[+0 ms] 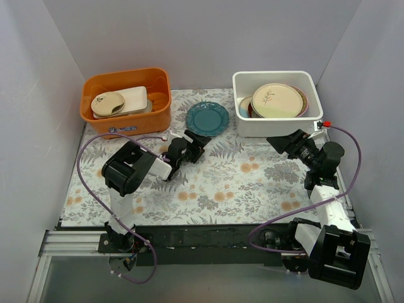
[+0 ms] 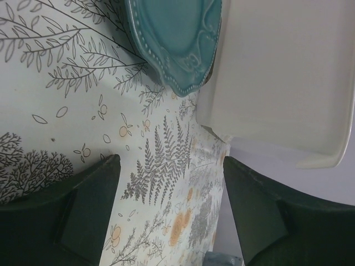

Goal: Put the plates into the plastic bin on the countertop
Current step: Pick up the plate at the center of the board.

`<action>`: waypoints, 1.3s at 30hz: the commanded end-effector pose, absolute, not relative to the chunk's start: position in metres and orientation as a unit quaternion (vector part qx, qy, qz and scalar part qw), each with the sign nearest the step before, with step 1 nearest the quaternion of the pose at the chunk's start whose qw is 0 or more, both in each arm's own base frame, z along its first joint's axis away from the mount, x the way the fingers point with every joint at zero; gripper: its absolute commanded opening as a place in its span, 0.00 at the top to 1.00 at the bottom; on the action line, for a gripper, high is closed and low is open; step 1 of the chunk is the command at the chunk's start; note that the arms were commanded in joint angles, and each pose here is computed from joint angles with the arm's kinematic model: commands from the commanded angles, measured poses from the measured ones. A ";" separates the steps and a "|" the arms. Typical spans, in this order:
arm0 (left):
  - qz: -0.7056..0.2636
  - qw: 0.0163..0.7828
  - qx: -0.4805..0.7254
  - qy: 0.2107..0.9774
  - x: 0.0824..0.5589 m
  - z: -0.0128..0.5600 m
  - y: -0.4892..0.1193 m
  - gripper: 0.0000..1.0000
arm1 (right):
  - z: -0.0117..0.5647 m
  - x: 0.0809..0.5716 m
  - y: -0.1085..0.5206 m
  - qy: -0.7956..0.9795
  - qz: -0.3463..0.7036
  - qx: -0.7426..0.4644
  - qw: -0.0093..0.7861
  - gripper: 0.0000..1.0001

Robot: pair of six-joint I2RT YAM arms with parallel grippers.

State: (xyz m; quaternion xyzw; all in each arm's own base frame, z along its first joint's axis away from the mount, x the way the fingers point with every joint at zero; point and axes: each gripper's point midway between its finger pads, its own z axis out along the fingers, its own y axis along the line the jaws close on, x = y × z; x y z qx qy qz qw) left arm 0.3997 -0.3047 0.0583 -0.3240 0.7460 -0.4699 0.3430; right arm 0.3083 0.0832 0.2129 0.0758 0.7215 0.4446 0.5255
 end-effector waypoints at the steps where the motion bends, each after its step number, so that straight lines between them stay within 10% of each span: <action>1: -0.454 0.353 -0.362 0.734 0.411 0.051 -0.296 0.28 | 0.232 0.311 0.086 0.706 0.442 0.033 0.552 0.08; 39: -0.428 0.328 -0.440 0.718 0.456 -0.019 -0.311 0.63 | 0.216 0.320 0.082 0.728 0.435 0.019 0.530 0.09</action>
